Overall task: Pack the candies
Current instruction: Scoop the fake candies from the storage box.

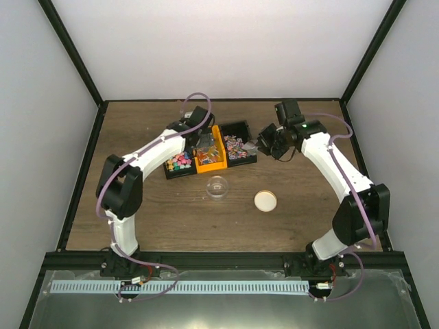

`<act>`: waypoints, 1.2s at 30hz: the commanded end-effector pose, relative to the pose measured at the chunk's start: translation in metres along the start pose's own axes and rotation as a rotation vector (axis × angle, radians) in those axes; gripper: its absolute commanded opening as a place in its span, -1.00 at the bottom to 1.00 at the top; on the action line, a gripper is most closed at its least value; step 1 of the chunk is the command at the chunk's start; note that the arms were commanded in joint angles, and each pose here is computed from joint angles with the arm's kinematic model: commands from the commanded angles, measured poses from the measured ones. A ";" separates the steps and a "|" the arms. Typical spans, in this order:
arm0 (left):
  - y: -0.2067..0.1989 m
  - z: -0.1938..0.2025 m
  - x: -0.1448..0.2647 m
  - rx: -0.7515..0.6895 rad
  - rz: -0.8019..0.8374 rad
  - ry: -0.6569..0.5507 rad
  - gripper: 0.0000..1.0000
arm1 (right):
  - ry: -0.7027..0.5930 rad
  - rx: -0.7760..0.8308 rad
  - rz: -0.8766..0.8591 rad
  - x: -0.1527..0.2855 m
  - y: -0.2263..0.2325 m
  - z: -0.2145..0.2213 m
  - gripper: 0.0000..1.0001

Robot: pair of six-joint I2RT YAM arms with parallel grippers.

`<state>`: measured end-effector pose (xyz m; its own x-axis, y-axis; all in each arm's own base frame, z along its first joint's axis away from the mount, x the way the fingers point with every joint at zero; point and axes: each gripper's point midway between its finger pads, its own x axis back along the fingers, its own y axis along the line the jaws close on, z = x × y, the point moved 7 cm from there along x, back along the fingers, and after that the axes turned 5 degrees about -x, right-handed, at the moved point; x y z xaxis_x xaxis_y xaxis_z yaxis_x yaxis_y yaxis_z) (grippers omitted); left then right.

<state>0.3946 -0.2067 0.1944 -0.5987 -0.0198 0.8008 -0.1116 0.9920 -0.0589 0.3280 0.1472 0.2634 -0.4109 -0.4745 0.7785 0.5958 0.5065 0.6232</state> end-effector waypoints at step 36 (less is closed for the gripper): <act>0.020 0.010 -0.080 -0.054 -0.063 0.142 -0.42 | -0.058 -0.119 0.329 -0.044 0.025 0.017 -0.99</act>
<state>0.4220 -0.1895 0.1264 -0.4714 -0.0764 0.8786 -0.0939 0.9949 0.0362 0.3597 0.2009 0.2265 -0.2068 -0.3128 0.9270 0.7545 0.5523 0.3546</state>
